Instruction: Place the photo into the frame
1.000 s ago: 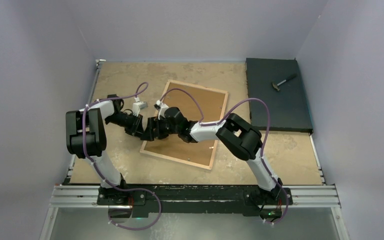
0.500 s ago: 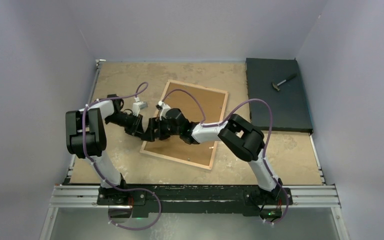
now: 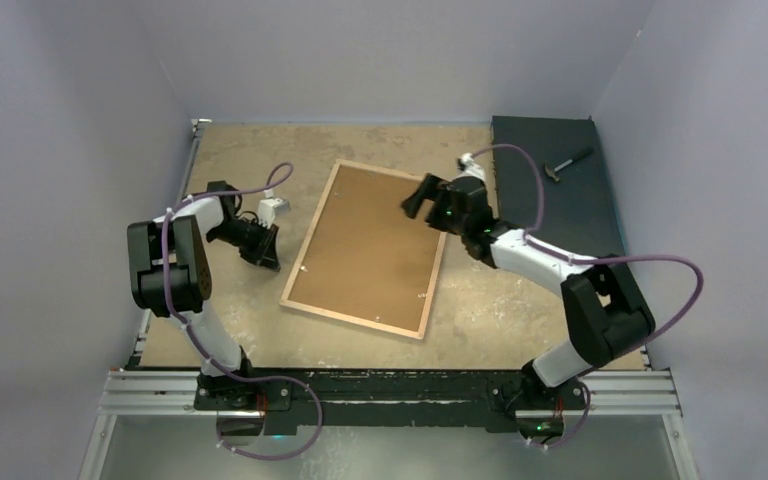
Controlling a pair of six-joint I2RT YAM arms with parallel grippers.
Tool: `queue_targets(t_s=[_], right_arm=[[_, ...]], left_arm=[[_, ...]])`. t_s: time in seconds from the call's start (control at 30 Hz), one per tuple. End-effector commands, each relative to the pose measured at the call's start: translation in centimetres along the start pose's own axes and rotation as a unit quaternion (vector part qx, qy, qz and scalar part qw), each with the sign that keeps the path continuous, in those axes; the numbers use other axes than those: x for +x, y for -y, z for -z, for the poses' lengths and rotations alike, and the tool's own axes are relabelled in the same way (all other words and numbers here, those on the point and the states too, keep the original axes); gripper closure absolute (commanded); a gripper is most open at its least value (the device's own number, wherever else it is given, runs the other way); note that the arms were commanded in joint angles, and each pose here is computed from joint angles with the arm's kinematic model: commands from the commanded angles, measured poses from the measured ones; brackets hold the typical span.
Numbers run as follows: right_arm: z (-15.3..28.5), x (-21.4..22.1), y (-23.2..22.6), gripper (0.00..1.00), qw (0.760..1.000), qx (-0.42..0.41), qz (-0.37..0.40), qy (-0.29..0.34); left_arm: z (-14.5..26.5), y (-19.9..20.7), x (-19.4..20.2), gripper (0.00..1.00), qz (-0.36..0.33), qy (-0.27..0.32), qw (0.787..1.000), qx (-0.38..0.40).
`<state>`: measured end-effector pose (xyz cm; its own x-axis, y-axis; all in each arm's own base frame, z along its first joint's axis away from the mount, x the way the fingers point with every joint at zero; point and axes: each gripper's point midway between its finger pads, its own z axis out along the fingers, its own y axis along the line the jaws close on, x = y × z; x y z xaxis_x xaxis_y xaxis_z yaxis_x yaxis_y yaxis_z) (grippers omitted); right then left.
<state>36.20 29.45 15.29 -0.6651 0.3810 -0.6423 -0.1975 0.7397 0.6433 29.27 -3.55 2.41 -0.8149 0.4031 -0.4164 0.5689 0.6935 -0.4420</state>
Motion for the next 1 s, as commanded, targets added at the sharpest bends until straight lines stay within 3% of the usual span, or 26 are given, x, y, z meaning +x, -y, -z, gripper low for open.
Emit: queue_targets(t_s=[0.0, 0.13, 0.3, 0.53, 0.67, 0.97], right_arm=[[3.5, -1.4, 12.4, 0.01, 0.976, 0.209, -0.023, 0.048], [4.5, -2.2, 15.7, 0.01, 0.967, 0.242, -0.037, 0.066], [1.4, -1.2, 16.0, 0.01, 0.975, 0.216, -0.041, 0.034], [-3.8, -2.9, 14.0, 0.01, 0.986, 0.16, -0.039, 0.025], [-7.1, -3.1, 12.9, 0.01, 0.989, 0.148, -0.018, 0.006], [-11.9, -2.2, 8.0, 0.01, 0.994, 0.102, 0.02, -0.03]], left_arm=[[-0.2, -0.4, 0.6, 0.93, -0.029, -0.004, 0.999, -0.023], [-1.0, 0.3, 1.6, 0.93, -0.051, -0.025, 0.998, -0.033], [-1.7, 1.4, 1.9, 0.93, -0.098, -0.043, 0.993, -0.054], [-2.6, 3.0, 2.6, 0.94, -0.148, -0.066, 0.986, -0.048], [-4.1, 4.5, 0.4, 0.95, -0.188, -0.047, 0.981, -0.022], [-8.8, 8.7, 1.0, 0.95, -0.24, -0.111, 0.964, 0.03]])
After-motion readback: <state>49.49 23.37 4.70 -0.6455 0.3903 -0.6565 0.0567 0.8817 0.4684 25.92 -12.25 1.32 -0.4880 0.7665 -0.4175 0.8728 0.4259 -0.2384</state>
